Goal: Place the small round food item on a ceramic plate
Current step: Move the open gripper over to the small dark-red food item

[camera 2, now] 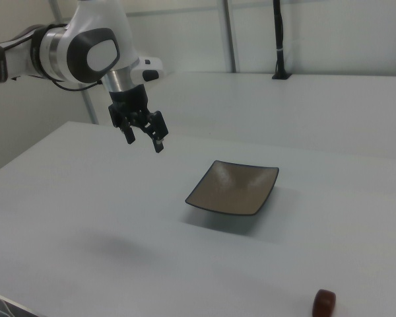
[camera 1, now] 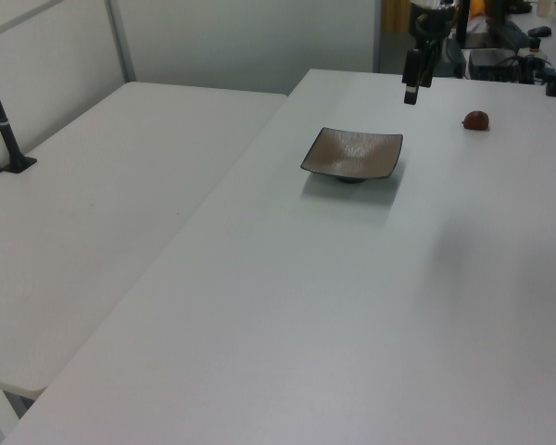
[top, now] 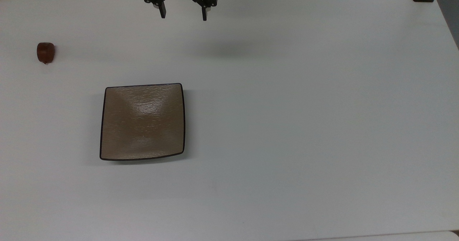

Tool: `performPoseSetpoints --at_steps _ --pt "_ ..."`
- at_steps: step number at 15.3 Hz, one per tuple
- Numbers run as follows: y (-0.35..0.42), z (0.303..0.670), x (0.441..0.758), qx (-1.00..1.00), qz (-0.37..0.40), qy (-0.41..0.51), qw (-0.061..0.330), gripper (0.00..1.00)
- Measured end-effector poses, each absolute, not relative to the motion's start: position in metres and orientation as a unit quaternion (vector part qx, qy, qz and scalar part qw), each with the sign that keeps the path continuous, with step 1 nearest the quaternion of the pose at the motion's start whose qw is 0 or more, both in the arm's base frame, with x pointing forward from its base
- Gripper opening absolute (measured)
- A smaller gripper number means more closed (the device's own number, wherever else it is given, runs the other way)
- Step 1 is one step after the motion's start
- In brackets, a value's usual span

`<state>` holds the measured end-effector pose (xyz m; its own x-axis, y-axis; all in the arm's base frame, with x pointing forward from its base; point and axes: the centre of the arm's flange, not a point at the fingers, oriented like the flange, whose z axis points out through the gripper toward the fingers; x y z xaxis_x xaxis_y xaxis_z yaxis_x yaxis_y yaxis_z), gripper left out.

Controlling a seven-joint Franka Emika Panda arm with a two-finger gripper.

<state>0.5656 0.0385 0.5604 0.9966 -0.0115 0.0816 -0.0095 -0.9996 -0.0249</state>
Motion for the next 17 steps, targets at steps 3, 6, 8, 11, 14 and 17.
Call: performPoseSetpoints --at_steps 3,6,8,11,14,17 --pt "0.039 0.555 0.565 -0.999 -0.036 0.003 0.006 1.00" --pt "0.032 0.555 0.565 -0.999 -0.036 0.008 0.004 1.00" --pt "0.030 0.555 0.565 -0.999 -0.036 0.010 0.004 1.00" --pt "0.030 0.555 0.565 -0.999 -0.036 0.010 0.004 1.00" --pt "0.030 0.555 0.565 -0.999 -0.036 0.010 0.004 1.00" --pt "0.025 0.553 0.564 -0.999 -0.030 0.008 -0.006 1.00"
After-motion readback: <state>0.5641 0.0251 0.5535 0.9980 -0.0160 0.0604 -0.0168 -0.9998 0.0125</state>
